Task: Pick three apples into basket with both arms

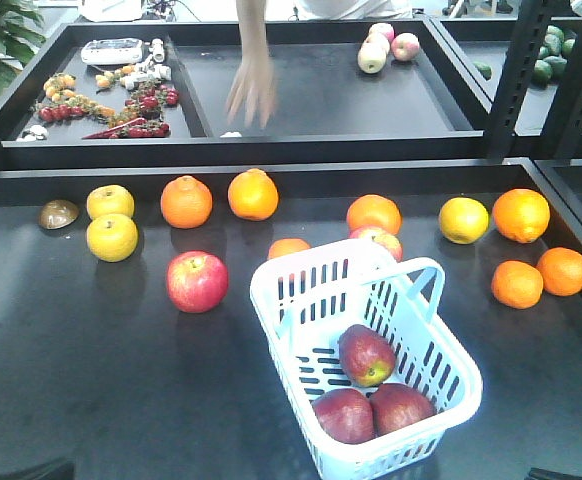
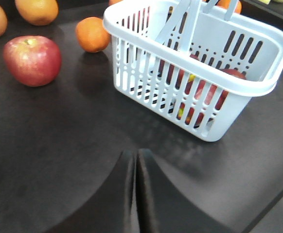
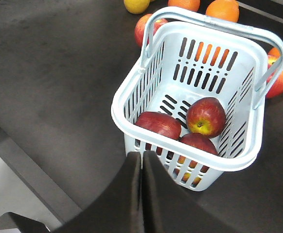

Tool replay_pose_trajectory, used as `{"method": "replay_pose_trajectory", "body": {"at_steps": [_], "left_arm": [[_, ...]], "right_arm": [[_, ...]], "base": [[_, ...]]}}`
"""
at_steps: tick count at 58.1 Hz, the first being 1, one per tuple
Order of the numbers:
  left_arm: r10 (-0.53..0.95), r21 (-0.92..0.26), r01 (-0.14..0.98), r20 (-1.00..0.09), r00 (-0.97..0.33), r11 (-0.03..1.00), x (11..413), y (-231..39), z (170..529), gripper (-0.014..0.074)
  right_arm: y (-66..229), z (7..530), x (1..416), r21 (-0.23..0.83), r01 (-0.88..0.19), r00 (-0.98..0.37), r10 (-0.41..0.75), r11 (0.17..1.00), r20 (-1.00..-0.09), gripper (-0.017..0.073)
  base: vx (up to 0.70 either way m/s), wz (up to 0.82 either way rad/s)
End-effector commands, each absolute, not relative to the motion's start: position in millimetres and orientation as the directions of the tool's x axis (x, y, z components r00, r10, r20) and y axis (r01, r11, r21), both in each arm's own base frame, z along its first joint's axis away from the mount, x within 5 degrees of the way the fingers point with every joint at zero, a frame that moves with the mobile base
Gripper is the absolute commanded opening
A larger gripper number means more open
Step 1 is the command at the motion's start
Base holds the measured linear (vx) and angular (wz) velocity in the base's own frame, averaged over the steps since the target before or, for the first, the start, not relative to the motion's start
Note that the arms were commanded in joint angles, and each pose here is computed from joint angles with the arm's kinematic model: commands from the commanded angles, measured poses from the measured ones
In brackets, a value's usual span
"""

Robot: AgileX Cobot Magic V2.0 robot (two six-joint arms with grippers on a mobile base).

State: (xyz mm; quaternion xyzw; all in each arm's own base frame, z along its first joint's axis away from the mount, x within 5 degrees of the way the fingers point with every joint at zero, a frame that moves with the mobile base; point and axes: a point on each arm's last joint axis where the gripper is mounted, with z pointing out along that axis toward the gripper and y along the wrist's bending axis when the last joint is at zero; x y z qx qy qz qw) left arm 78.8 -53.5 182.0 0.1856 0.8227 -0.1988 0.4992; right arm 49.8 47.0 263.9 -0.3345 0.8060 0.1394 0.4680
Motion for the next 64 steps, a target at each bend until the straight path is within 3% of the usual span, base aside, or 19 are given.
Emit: {"method": "replay_pose_trajectory", "body": {"at_steps": [1,9,16,30,46,64], "left_arm": [[0.055,-0.124,0.488,-0.940,-0.337,0.864,77.9,-48.5,186.1,-0.0006],[0.100,-0.002,0.513,-0.980,-0.171,0.858,70.5,-42.2,192.9,-0.0006],[0.098,0.069,0.435,-0.994,-0.045,0.898,66.4,-31.5,202.0,-0.0006],[-0.044,-0.016,0.187,-0.988,0.146,0.982,51.8,-9.5,216.7,-0.0006],[-0.115,-0.115,0.004,-0.987,0.110,0.993,53.9,0.4,213.2,-0.0006],[-0.122,-0.124,-0.012,-0.987,0.106,0.992,54.0,1.3,212.7,-0.0006]], "right_arm": [[47.4,275.0,53.0,-0.097,-0.651,-0.300,-0.373,0.753,-0.878,-0.0009],[47.5,275.0,53.0,-0.096,-0.651,-0.300,-0.372,0.753,-0.878,-0.0009],[47.4,275.0,53.0,-0.097,-0.651,-0.300,-0.373,0.753,-0.878,-0.0009],[47.4,275.1,53.1,-0.098,-0.650,-0.299,-0.372,0.753,-0.878,-0.0009],[47.4,275.1,52.1,-0.099,-0.652,-0.297,-0.373,0.752,-0.879,-0.0009],[47.4,275.1,52.1,-0.099,-0.652,-0.297,-0.373,0.752,-0.879,-0.0009]], "base": [[0.00,0.00],[0.00,0.00],[0.00,0.00],[0.00,0.00],[0.00,0.00],[0.00,0.00]]}}
